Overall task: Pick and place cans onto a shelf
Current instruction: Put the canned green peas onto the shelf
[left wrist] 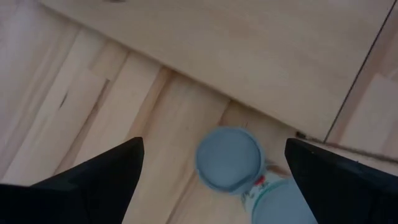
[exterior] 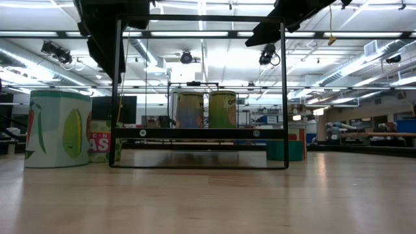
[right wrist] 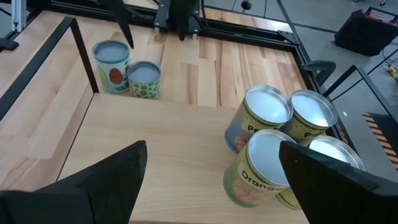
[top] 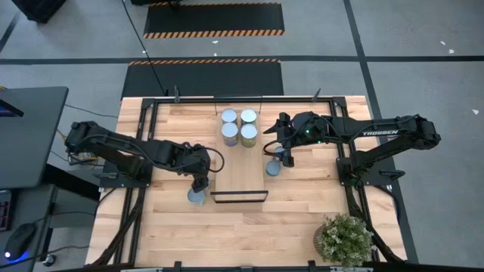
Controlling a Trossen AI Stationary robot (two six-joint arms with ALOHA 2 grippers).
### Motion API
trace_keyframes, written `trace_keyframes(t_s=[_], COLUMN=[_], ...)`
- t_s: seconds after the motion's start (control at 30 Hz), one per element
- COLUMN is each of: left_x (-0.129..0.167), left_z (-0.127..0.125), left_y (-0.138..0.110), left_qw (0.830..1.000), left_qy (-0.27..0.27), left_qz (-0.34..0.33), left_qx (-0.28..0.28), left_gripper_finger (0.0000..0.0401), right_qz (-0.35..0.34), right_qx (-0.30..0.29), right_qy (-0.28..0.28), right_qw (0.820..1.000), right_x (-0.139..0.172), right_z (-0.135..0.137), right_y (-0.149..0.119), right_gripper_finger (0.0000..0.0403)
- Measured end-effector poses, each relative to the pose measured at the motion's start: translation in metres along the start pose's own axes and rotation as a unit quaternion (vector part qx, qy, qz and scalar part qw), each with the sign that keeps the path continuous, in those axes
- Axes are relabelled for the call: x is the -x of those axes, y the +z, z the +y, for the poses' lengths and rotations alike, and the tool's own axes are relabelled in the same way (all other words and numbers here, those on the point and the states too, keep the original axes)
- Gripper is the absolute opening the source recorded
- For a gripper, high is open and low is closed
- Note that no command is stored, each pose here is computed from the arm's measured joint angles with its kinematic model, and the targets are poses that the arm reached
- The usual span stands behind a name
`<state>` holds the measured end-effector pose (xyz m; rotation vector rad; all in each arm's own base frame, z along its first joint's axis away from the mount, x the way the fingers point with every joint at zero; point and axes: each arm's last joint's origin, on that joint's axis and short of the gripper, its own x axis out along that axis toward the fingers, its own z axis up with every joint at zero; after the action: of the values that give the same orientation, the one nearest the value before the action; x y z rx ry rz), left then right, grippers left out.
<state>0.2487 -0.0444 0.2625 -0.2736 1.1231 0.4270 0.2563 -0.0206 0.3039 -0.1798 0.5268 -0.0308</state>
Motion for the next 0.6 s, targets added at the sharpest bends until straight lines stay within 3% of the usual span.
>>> trace_keyframes(t_s=[0.3, 0.6], left_x=[-0.046, -0.054], left_z=[0.005, 0.008], left_y=[-0.026, -0.024], left_qw=[0.997, 0.996], left_qy=[-0.067, -0.071], left_qz=[0.045, 0.041], left_qx=[0.013, 0.033], left_gripper_finger=[0.0395, 0.0395], right_qz=[0.000, -0.004], right_qx=[0.000, -0.002], right_qy=[0.000, -0.001], right_qw=[1.000, 1.000], right_x=[0.000, 0.000], right_z=[0.000, 0.000], right_y=[0.000, 0.001], right_gripper_finger=[0.0373, 0.0373])
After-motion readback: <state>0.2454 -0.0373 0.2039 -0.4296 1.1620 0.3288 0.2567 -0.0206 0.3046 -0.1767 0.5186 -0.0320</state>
